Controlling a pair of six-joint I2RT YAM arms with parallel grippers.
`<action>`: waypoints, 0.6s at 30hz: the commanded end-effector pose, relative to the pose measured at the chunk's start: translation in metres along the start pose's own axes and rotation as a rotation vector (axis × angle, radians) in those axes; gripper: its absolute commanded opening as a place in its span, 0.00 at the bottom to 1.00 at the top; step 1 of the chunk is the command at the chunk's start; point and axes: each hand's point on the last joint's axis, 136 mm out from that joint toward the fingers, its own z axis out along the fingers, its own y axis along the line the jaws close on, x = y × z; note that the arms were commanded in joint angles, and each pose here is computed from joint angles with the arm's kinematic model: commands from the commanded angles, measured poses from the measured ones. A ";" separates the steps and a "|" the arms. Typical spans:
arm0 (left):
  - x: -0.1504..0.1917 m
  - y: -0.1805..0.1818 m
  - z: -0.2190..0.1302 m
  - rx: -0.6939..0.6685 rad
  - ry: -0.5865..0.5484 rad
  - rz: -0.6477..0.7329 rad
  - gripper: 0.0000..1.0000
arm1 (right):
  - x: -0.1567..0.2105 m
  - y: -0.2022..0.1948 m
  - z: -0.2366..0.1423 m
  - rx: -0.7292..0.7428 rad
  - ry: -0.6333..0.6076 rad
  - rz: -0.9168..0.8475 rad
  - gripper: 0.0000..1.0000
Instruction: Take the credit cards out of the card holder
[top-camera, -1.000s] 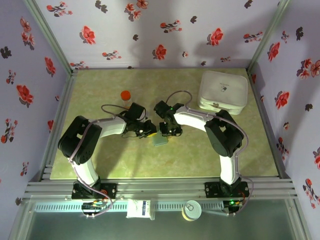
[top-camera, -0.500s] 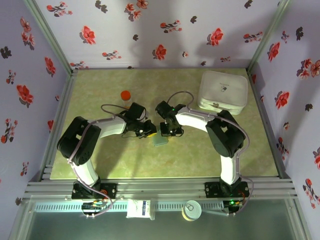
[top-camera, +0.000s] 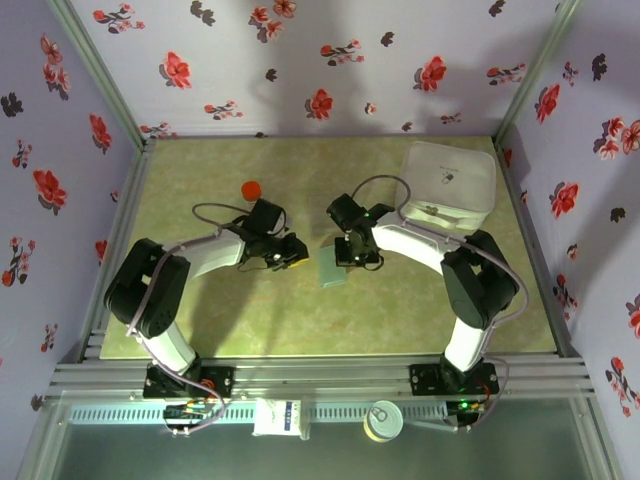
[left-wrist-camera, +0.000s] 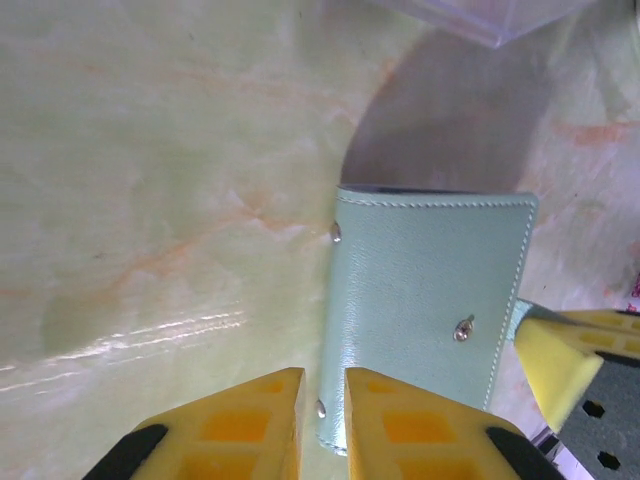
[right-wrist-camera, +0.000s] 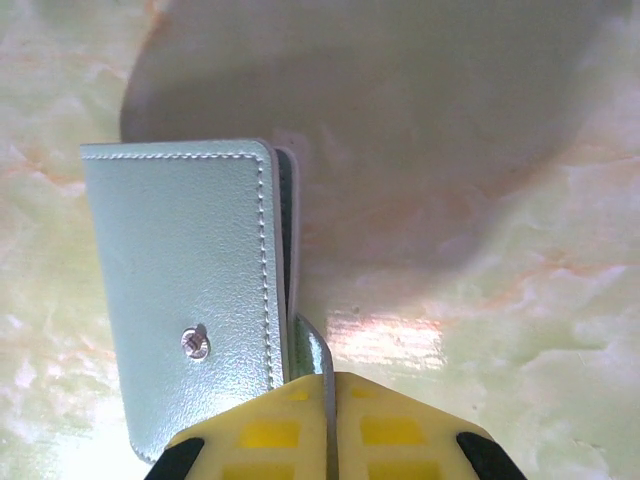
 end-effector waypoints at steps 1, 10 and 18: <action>-0.004 0.004 -0.013 -0.021 -0.018 0.025 0.18 | -0.003 -0.007 -0.020 0.025 -0.024 -0.007 0.05; -0.008 0.013 -0.027 0.009 -0.045 -0.003 0.18 | -0.006 0.009 -0.038 -0.001 -0.019 -0.040 0.05; -0.006 0.026 -0.036 0.015 -0.054 -0.021 0.18 | -0.006 0.037 -0.045 -0.003 -0.018 -0.068 0.05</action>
